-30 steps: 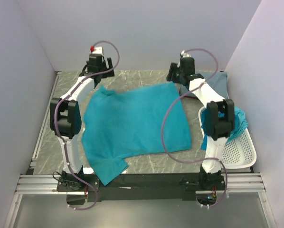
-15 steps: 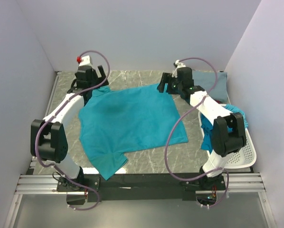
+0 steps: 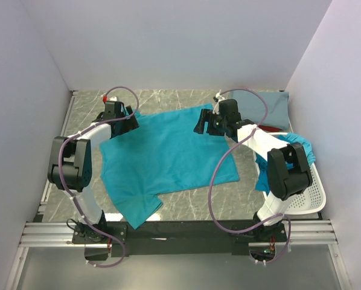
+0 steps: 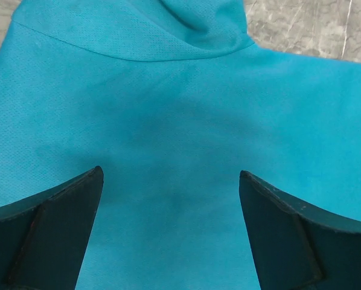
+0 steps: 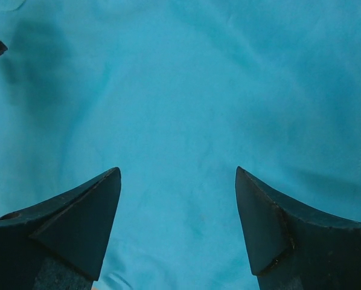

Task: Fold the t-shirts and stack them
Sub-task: Flatten the tshirt out

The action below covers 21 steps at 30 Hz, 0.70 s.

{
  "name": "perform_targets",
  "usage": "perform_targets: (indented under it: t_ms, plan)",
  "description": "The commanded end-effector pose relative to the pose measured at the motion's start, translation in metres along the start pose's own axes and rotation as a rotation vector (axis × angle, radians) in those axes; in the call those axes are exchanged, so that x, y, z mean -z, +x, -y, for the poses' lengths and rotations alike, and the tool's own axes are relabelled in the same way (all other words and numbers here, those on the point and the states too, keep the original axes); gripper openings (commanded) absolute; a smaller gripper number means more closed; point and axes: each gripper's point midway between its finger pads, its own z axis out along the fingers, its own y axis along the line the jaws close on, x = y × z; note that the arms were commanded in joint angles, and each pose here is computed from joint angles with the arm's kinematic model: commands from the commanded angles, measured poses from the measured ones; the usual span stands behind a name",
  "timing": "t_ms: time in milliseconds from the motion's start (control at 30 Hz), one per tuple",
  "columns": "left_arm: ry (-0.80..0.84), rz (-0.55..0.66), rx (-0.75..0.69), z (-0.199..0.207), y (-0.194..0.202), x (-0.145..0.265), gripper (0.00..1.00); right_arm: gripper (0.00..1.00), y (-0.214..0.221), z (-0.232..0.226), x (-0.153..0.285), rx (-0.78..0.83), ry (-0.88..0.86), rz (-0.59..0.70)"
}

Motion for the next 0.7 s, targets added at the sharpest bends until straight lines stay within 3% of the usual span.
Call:
perform_targets:
  t_ms: [0, 367, 667]
  plan:
    - [0.015, -0.001, 0.045, 0.001, -0.004, -0.005, 0.99, 0.82, 0.010, -0.007, -0.007, -0.019, -0.048, -0.025]
    - [-0.018, -0.086, 0.067, -0.012, 0.008, -0.038, 0.99, 0.80, 0.025, 0.002, -0.016, -0.041, -0.021, -0.077]
    - [0.001, -0.115, 0.089, -0.008, -0.009, -0.065, 0.99, 0.80, 0.017, -0.002, -0.011, -0.034, -0.026, -0.055]
